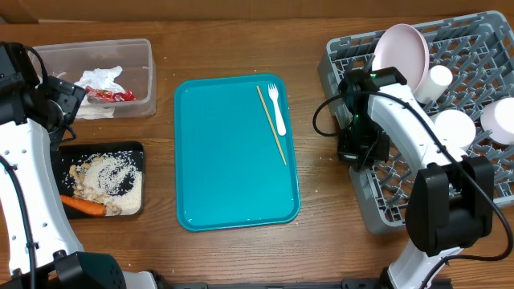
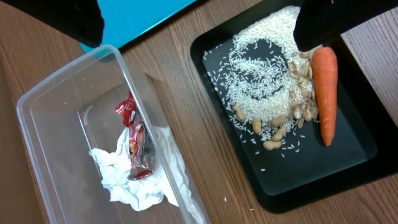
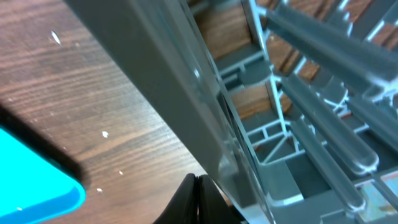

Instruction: Sort waste into correct bins and load items into the dishwasher rack

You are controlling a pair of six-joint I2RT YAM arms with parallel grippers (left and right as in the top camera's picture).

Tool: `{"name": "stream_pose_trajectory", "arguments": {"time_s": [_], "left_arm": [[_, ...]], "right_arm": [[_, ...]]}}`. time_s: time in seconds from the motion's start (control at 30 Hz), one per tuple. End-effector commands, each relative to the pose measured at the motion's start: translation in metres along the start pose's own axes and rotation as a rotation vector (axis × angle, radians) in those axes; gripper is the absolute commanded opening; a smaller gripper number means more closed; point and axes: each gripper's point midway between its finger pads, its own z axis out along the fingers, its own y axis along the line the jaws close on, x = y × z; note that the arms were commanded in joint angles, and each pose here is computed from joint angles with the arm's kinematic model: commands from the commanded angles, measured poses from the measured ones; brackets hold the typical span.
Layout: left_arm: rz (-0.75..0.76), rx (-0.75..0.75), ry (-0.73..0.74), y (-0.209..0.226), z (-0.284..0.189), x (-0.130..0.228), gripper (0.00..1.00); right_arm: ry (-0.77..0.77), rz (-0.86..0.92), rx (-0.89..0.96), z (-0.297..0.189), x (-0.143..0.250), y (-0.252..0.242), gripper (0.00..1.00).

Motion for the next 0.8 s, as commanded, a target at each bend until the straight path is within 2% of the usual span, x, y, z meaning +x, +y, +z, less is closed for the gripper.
{"name": "stream_pose_trajectory", "arguments": {"time_s": [0.0,0.07,0.13,0.17,0.23,0.27,0.47,0.6,0.77], "left_arm": [[-0.009,0.002,-0.005,-0.002,0.0,-0.002,1.0],[-0.009,0.002,-0.005,-0.002,0.0,-0.002,1.0],[-0.009,0.002,-0.005,-0.002,0.0,-0.002,1.0],[-0.009,0.002,-0.005,-0.002,0.0,-0.002,1.0],[-0.009,0.002,-0.005,-0.002,0.0,-0.002,1.0],[-0.009,0.002,-0.005,-0.002,0.0,-0.002,1.0],[-0.009,0.002,-0.005,-0.002,0.0,-0.002,1.0],[-0.009,0.002,-0.005,-0.002,0.0,-0.002,1.0],[-0.009,0.002,-0.005,-0.002,0.0,-0.002,1.0]], "right_arm": [[-0.096,-0.022,-0.077,-0.016,-0.015,0.011,0.05],[-0.147,-0.098,-0.168,-0.023,-0.028,0.03,0.05],[-0.27,-0.197,-0.283,-0.035,-0.054,0.057,0.06],[-0.304,-0.206,-0.297,-0.038,-0.061,0.061,0.06],[-0.406,-0.217,-0.334,-0.049,-0.082,0.071,0.16],[-0.458,-0.219,-0.353,-0.056,-0.093,0.076,0.17],[-0.69,-0.2,-0.363,-0.087,-0.138,0.082,0.17],[-0.753,-0.156,-0.296,-0.092,-0.153,0.068,0.16],[-0.773,-0.117,-0.298,-0.091,-0.168,0.054,0.15]]}}
